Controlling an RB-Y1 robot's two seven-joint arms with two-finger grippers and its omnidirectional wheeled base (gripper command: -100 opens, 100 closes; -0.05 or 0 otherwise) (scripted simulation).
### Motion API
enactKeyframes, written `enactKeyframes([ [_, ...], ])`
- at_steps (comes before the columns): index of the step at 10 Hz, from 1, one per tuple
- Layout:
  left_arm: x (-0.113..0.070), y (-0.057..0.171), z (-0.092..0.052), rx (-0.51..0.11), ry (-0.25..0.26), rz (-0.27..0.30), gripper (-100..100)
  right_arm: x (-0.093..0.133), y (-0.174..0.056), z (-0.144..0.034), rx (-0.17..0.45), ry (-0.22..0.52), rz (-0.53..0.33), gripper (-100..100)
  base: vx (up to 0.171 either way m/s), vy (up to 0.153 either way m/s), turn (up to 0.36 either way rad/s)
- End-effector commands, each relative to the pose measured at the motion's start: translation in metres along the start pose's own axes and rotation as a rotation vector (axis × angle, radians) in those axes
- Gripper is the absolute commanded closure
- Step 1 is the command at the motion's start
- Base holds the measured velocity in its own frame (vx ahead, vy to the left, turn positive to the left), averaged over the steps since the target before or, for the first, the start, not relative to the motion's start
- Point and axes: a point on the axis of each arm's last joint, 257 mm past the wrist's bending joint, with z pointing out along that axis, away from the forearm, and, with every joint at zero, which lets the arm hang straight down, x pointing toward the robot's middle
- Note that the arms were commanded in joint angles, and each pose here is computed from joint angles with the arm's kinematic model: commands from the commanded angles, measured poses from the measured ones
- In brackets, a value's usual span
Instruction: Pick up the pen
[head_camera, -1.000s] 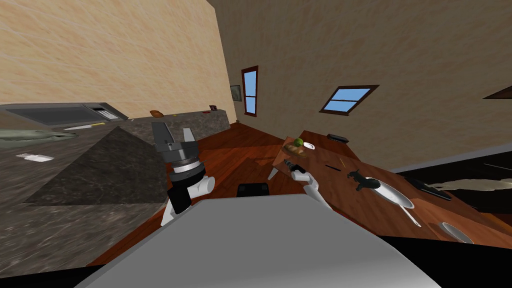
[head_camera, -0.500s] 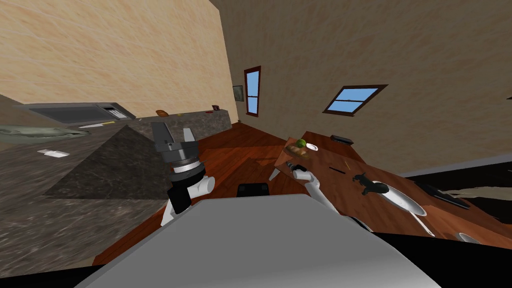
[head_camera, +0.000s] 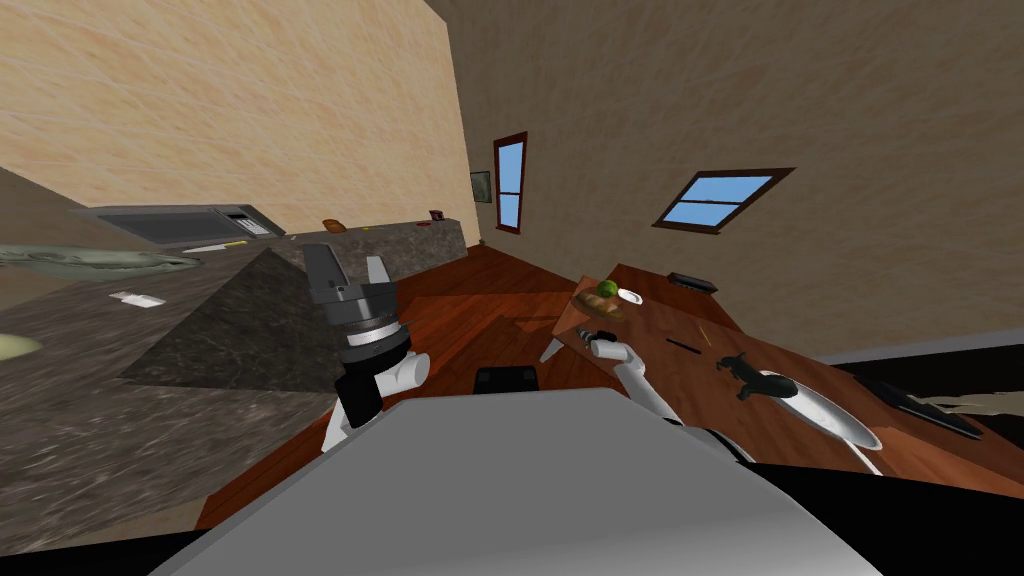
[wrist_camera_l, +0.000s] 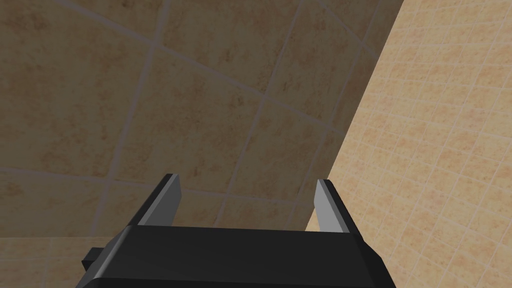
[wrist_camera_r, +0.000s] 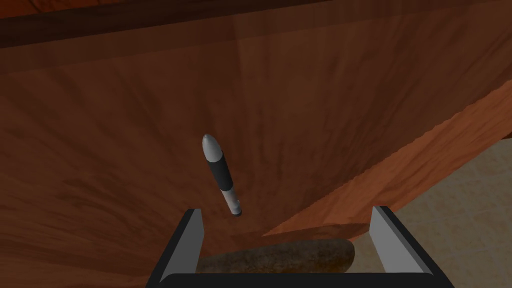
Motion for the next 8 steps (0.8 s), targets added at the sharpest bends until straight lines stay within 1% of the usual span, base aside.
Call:
enactKeyframes([
  [1,0.0,0.0,0.0,0.0,0.0,0.0,0,0.004,-0.013,0.003,0.025,0.022,-0.008,-100,0.009,0.023,0.026],
  [4,0.0,0.0,0.0,0.0,0.0,0.0,0,0.004,-0.05,0.005,0.111,0.089,-0.037,-100,0.014,0.032,0.061],
  [8,0.0,0.0,0.0,0.0,0.0,0.0,0,-0.004,-0.086,0.002,0.189,0.142,-0.062,-100,0.018,0.03,0.05],
])
